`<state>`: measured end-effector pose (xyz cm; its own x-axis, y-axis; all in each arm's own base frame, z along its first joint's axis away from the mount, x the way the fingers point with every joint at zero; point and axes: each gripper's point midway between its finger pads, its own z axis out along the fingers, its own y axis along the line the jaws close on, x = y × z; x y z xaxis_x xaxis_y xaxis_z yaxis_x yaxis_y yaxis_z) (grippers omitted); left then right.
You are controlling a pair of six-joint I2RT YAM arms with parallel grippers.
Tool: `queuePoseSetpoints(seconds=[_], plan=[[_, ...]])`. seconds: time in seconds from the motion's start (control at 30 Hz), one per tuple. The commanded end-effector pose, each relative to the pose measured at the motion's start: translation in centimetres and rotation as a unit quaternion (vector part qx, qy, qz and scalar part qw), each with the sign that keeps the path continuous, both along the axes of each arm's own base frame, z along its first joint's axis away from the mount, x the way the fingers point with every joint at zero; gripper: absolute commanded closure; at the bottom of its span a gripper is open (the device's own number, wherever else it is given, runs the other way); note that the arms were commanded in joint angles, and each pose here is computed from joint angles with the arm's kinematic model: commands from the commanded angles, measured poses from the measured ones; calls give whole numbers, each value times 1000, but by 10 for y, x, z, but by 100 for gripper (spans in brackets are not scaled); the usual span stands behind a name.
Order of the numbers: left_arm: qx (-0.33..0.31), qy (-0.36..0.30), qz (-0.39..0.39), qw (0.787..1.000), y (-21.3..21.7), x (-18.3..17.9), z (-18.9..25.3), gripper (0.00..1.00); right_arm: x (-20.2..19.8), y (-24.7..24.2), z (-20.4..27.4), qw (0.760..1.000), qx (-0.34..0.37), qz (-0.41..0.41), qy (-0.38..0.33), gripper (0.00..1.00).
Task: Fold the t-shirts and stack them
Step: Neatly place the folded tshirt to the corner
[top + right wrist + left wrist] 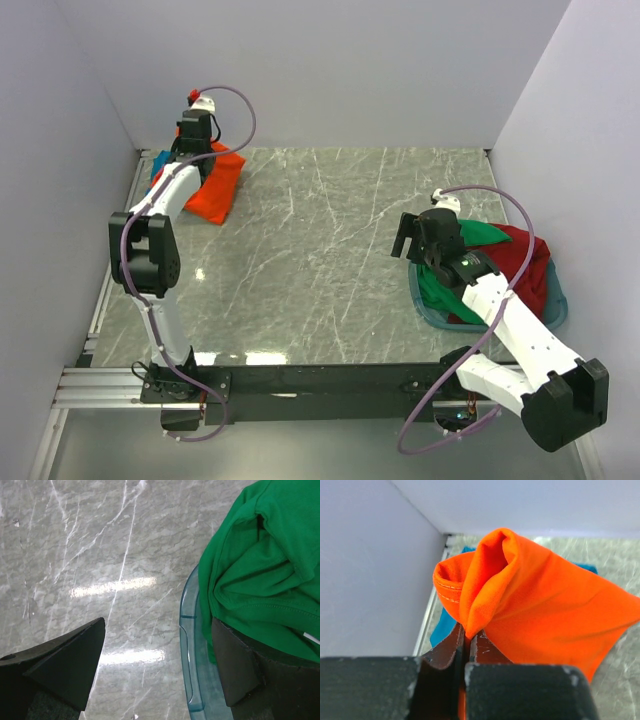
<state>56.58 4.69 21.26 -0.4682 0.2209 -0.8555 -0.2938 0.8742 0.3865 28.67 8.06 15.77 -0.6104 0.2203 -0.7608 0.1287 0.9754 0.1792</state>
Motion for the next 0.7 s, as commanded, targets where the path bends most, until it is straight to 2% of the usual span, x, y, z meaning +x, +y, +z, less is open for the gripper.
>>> queuePoseSetpoints(seconds=[0.0,0.13,0.33,0.43,0.5,0.53,0.57,0.67], plan=[[12,-48,-5,999,9,14,48,99,7,-6,12,1000,-6,-14,-24,8],[-10,-47,-13,999,18,20,47,99,8,-7,12,1000,-6,-15,-21,8],[-33,-24,-7,999,29,33,11,99,9,-9,10,1000,-10,-20,-17,8],[-45,-7,15,999,51,43,-23,99,9,-11,8,1000,-13,-24,-12,8],[-54,-5,23,998,59,51,-26,99,9,-11,6,1000,-14,-26,-8,8],[-58,7,33,998,63,55,-44,99,10,-11,6,999,-16,-27,-8,7],[-58,-5,43,997,68,60,-38,99,11,-11,6,999,-16,-28,-9,7],[-71,-3,67,995,88,67,-55,99,12,-10,1,999,-17,-31,7,8]])
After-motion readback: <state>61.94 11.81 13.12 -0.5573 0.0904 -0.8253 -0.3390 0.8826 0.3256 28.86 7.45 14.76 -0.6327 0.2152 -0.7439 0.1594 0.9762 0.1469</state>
